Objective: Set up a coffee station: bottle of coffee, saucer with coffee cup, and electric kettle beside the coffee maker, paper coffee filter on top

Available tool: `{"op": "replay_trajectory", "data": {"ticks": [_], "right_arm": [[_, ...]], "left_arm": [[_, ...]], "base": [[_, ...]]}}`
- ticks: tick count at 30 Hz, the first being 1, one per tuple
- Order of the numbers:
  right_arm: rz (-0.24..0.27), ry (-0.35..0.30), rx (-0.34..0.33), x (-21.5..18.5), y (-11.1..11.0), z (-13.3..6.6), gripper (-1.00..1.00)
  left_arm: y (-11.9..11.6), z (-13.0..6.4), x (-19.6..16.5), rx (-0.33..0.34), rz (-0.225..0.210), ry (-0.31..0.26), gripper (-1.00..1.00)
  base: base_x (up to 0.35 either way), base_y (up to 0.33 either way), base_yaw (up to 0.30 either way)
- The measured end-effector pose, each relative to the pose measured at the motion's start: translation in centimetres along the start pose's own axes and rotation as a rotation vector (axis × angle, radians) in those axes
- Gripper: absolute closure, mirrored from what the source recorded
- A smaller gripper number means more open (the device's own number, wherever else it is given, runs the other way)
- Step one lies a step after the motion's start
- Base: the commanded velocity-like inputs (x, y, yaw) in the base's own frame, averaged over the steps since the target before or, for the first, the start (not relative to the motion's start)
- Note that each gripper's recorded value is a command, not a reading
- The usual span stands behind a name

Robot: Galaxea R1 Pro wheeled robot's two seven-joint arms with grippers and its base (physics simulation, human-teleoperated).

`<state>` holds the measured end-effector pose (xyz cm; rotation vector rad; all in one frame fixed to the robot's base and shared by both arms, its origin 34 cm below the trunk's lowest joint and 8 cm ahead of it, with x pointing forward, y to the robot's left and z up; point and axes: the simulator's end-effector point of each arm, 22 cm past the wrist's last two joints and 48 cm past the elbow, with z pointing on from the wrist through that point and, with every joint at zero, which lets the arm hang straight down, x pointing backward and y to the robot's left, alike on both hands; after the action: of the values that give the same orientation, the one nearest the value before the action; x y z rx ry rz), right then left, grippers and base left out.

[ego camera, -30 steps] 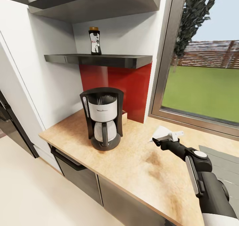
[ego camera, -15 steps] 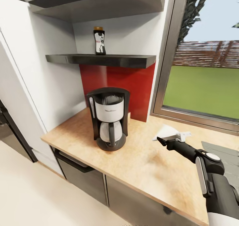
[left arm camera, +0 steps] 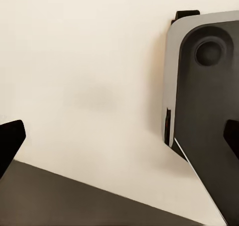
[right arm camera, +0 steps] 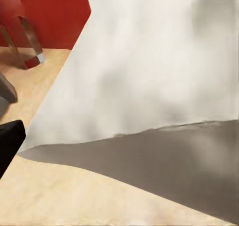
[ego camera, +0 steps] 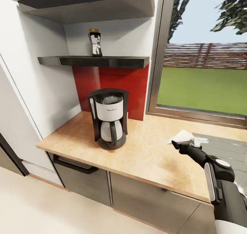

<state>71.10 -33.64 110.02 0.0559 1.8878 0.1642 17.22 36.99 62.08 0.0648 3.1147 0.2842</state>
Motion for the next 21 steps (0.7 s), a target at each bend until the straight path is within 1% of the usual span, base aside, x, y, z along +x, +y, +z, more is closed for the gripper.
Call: {"op": "replay_trajectory", "data": {"ticks": [1,2,6,11,21], "right_arm": [[0.002,0.000,0.031,0.01,-0.63,-0.01,1.00],[0.002,0.000,0.033,0.01,-0.66,-0.01,1.00],[0.002,-0.001,0.036,0.00,-0.71,-0.03,1.00],[0.001,-0.002,0.039,-0.02,-0.78,-0.04,1.00],[0.001,-0.002,0.039,-0.02,-0.79,-0.05,1.00]], "left_arm": [[0.14,0.00,-0.01,-0.002,0.000,0.001,-1.00],[0.25,0.00,-0.02,-0.004,-0.001,0.002,-1.00],[0.36,0.00,-0.13,-0.006,-0.005,0.002,-1.00],[-0.11,-0.01,-0.07,0.000,-0.003,0.004,-1.00],[0.24,0.00,-0.05,-0.005,-0.002,0.004,-1.00]], "base": [[-0.157,0.279,-0.279],[-0.133,0.289,-0.279],[-0.062,0.308,-0.279],[-0.004,0.322,-0.280],[0.003,0.323,-0.281]]}}
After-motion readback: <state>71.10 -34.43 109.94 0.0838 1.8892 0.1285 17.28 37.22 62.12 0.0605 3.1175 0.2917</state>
